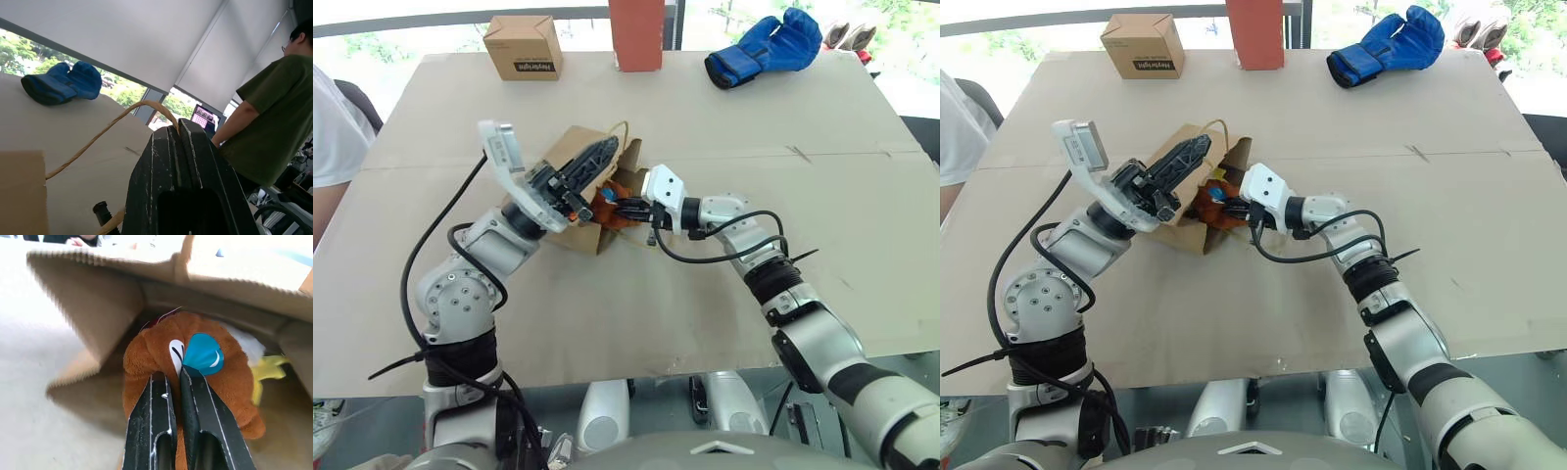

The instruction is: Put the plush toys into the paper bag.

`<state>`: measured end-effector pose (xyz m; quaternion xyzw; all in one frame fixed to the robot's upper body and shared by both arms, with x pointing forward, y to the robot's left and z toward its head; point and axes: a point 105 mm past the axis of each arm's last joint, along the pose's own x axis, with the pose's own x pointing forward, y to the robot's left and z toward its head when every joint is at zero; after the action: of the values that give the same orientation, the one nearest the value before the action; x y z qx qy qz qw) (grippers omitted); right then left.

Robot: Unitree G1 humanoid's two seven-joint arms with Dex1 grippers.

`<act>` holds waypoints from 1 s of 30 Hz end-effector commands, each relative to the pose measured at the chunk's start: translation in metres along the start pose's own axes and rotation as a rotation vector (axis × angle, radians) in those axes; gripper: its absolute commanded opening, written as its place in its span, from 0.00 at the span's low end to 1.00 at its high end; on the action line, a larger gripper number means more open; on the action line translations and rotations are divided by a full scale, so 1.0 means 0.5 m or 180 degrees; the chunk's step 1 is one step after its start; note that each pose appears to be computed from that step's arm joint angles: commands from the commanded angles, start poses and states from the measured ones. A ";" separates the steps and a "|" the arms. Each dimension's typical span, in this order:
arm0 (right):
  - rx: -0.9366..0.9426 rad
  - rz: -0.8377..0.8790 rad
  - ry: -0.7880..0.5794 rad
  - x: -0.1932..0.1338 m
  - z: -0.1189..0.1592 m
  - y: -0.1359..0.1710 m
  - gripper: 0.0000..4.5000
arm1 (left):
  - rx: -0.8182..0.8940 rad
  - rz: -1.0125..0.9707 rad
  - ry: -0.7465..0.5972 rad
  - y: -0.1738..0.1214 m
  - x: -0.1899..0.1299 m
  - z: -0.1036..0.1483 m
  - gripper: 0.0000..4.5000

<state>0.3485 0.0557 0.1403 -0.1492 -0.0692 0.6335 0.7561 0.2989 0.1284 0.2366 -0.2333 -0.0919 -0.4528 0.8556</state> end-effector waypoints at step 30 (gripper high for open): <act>0.0081 -0.0267 0.0177 -0.071 0.068 0.033 0.65 | -0.0258 0.0167 -0.0476 0.018 -0.038 0.065 0.00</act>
<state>0.3257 0.0324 0.1442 -0.1823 -0.0229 0.5985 0.7798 0.3010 0.1569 0.2411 -0.3061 -0.1038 -0.4064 0.8546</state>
